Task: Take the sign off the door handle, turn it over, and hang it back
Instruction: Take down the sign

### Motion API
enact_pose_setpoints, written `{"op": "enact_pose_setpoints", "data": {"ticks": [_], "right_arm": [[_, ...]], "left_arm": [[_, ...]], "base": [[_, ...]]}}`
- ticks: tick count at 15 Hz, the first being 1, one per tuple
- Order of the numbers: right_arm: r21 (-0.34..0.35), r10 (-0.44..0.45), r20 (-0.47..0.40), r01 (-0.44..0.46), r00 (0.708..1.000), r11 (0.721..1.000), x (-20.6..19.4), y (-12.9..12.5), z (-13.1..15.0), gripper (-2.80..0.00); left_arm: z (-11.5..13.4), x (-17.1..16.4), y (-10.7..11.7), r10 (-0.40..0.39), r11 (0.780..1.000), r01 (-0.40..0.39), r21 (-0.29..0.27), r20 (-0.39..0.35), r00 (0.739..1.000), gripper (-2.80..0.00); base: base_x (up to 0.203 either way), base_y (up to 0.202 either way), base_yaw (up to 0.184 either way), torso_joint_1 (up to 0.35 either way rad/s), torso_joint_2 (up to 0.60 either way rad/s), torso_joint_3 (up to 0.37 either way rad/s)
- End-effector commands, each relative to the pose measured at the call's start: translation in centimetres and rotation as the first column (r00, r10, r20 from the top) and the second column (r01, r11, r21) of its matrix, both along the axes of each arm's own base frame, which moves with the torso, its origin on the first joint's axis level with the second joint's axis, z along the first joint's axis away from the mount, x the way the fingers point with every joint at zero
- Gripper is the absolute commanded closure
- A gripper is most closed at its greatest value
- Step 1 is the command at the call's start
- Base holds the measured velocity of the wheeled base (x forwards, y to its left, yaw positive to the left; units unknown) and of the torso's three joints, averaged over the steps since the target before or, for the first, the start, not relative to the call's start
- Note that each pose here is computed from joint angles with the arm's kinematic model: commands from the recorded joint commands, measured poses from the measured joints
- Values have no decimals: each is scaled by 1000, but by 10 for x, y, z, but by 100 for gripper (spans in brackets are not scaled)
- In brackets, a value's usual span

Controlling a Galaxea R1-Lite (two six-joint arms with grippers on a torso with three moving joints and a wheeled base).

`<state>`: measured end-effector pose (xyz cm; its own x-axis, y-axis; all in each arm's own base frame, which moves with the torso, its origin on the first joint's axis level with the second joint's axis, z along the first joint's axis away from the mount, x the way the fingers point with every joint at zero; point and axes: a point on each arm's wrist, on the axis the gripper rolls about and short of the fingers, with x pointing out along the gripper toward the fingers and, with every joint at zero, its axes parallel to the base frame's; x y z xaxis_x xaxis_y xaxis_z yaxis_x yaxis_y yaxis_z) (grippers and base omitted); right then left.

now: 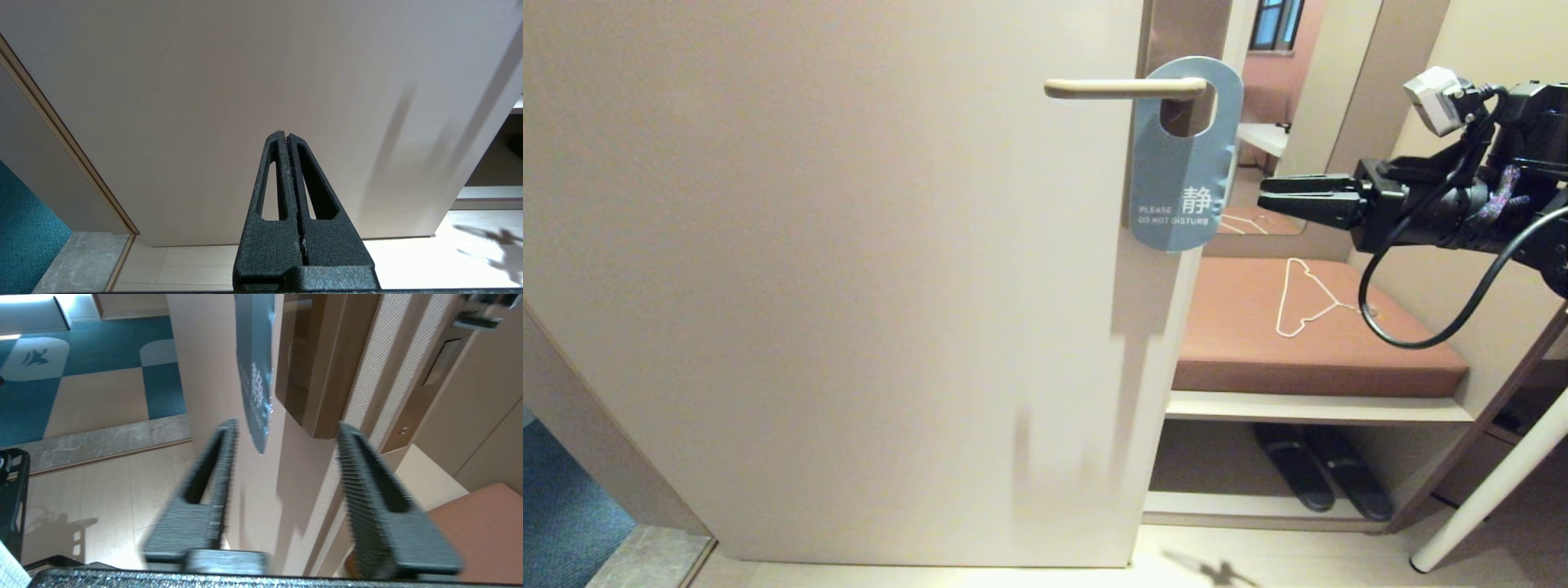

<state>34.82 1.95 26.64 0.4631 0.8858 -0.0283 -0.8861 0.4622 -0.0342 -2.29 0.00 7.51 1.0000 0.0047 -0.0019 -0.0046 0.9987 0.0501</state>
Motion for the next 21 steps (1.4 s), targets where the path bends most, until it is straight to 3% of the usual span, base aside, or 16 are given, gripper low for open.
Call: {"op": "enact_pose_setpoints", "data": {"ticks": [1,15,21], "right_arm": [[1,13,-7,-13,1000,1000,3,2,-3,-280],[7,126,3,-126,992,992,14,43,-1,-280],[47,208,-34,-206,978,977,24,61,6,-280]], "left_arm": [[0,0,0,0,1000,0,0,-1,1000,0],[0,0,0,0,1000,0,0,-1,1000,0],[0,0,0,1,1000,-1,0,-1,1000,0]], "base": [[0,0,0,0,0,0],[0,0,0,0,0,0],[0,0,0,0,0,0]]}}
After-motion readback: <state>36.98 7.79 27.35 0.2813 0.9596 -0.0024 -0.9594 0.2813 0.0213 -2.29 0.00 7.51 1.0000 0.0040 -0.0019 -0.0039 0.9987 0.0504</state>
